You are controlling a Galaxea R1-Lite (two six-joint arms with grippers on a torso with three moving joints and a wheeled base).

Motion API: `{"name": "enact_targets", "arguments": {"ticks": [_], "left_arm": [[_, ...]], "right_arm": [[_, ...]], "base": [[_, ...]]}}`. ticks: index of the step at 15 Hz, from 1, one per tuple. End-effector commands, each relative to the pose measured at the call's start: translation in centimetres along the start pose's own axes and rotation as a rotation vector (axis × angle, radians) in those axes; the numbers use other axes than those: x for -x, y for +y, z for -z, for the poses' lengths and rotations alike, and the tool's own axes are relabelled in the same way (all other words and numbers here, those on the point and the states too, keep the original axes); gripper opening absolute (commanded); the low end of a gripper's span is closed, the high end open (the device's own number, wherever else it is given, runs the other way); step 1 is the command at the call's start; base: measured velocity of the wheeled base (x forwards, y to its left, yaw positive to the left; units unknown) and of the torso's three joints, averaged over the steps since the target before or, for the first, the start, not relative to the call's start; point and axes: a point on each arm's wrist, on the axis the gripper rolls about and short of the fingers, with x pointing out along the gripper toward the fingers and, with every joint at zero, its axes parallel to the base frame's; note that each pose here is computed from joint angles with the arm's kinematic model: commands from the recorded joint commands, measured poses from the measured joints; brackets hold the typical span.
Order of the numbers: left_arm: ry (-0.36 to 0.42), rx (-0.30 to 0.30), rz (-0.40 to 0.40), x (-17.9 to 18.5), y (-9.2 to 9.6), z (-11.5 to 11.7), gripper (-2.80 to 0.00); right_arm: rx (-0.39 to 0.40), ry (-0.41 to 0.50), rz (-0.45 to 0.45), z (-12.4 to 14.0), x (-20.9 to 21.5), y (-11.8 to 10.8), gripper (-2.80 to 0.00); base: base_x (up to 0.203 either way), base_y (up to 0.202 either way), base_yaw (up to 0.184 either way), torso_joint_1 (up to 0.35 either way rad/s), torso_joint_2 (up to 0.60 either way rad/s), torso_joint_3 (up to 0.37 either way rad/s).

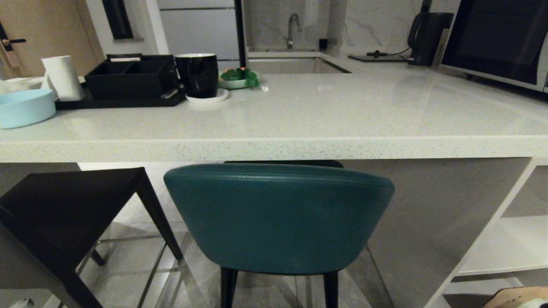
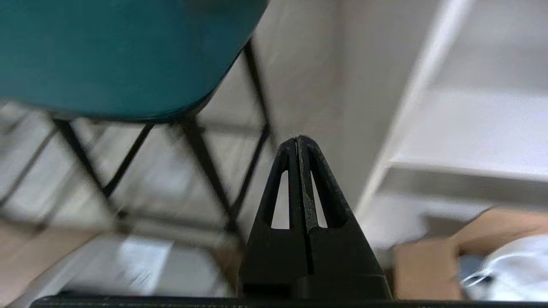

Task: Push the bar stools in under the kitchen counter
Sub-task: Pull the blue chair out from under the dining table

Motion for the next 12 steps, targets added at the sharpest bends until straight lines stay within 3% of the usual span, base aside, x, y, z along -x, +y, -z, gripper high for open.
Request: {"name": "enact_targets", "arguments": {"ticks": [1, 5, 12], "left_arm": [[0.193, 0.008, 0.002, -6.1, -0.2, -1.4, -2.8], [0.218, 0.007, 0.034, -14.1, -0.8, -0.8, -2.8], [0.184, -0.008, 0.051, -24.0, -1.1, 4.4, -2.8]], "right_arm": [[-0.079, 0.257, -0.042, -1.1, -4.9, -0.8, -2.8], [-0.181, 0.421, -0.073, -1.0, -11.7, -1.9, -2.8], [-0.228, 0.395, -0.105, -1.0, -19.2, -2.6, -2.8]], "base": [[0.0, 0.0, 0.0, 0.0, 0.0, 0.0], [0.0, 0.0, 0.0, 0.0, 0.0, 0.0], [0.0, 0.0, 0.0, 0.0, 0.0, 0.0]]}}
